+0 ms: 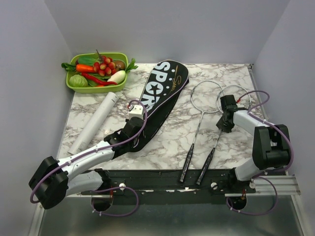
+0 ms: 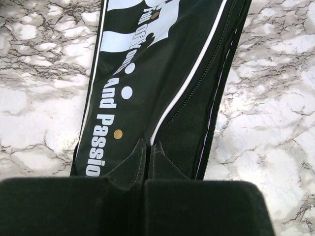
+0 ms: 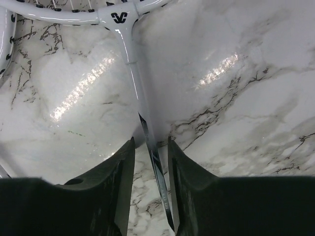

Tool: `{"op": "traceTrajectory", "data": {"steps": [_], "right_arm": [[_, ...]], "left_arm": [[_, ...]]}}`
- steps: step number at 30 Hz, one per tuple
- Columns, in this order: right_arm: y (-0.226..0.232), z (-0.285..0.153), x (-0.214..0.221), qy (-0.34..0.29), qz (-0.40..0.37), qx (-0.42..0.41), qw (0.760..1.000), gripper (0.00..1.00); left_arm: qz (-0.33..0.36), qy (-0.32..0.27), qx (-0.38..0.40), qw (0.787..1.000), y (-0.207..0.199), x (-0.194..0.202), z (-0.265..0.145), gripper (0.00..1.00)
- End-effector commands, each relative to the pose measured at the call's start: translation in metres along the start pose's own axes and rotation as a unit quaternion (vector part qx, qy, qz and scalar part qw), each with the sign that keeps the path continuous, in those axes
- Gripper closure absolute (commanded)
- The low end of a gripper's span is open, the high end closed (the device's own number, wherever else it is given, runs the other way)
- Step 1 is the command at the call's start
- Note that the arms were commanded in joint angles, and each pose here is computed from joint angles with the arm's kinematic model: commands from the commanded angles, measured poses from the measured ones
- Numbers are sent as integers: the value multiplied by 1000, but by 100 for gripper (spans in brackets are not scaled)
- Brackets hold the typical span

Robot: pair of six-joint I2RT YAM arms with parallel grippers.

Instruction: Pack up the badminton gear

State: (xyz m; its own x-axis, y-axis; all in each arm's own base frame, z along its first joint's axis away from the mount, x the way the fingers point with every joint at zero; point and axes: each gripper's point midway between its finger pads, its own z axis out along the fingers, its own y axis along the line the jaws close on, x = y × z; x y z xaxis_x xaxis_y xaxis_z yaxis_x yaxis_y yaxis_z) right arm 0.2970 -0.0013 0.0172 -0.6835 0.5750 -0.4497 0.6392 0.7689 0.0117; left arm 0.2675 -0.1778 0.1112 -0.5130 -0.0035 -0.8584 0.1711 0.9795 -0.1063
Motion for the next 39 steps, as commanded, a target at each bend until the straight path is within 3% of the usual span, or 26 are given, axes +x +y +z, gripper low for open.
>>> {"op": "traceTrajectory", "data": {"steps": [1,3,5,6,11,17,24,29,39], "right_arm": [[5,3,0,8,-8,-10,1000,72],[4,3,0,9,-11,-10,1000,81],[4,3,1,9,-13,-10,1000,99],[4,3,0,9,-12,-11,1000,100],[0,-7,-4,-11,-6,-19,1000,99],[1,-56,-22,-67,-9,-81,994,99],[6,-112,-15,-91,-76,-183,976,99],[20,-147,17,-58,-146,-263,952,99],[21,-161,78,16,-226,-279,933,99]], "left_arm": [[-12,-18,14,1000,-7,-10,5,100],[-13,-18,14,1000,-8,-10,6,100],[-15,-16,14,1000,-8,-9,6,100],[-15,-16,13,1000,-8,-9,6,100],[-20,-18,18,999,-11,-16,3,100],[-23,-22,21,999,-14,-28,-3,100],[-41,-28,34,998,-23,-45,-9,100],[-51,-39,44,997,-30,-63,-14,100],[-69,-63,53,994,-42,-106,-26,100]]}}
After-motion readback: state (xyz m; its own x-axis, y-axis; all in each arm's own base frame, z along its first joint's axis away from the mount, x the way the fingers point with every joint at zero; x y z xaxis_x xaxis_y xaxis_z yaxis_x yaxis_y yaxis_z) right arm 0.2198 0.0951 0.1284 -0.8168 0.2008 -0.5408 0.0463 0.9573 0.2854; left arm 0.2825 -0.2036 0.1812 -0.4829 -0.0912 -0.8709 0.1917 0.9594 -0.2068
